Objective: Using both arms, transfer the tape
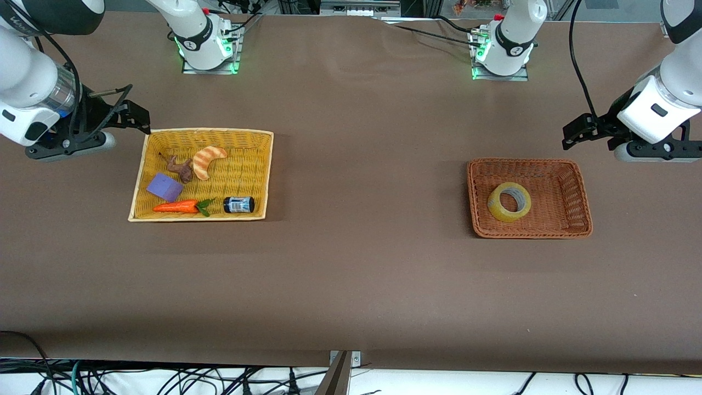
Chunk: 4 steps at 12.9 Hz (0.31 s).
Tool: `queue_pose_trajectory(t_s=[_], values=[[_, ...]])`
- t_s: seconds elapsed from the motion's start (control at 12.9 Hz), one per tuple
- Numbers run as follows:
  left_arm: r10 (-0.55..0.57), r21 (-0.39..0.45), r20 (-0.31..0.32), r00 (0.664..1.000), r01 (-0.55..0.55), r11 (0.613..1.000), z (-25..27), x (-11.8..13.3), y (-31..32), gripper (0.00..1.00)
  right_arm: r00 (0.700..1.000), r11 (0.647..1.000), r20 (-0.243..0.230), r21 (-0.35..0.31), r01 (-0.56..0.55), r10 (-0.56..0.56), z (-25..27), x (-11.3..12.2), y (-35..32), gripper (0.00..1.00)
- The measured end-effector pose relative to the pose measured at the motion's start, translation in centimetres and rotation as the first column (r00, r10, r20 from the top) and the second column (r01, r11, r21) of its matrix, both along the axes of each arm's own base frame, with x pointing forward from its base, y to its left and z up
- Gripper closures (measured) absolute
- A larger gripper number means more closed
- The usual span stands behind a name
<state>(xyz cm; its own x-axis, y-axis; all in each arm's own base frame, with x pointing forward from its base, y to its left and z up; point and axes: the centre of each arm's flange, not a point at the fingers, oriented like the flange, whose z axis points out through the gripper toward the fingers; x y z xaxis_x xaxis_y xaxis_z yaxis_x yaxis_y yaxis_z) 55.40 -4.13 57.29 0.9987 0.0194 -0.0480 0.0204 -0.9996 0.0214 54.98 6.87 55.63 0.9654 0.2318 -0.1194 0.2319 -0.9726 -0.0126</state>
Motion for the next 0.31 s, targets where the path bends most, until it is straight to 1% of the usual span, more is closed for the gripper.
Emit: queue_pose_trajectory(t_s=[0.31], values=[[-0.005,0.0,0.0,1.0,0.005,1.0,0.02,-0.01,-0.01,0.0,1.0,1.0,0.0,0.0,-0.001,0.001,0.0,0.0,0.0,0.0]])
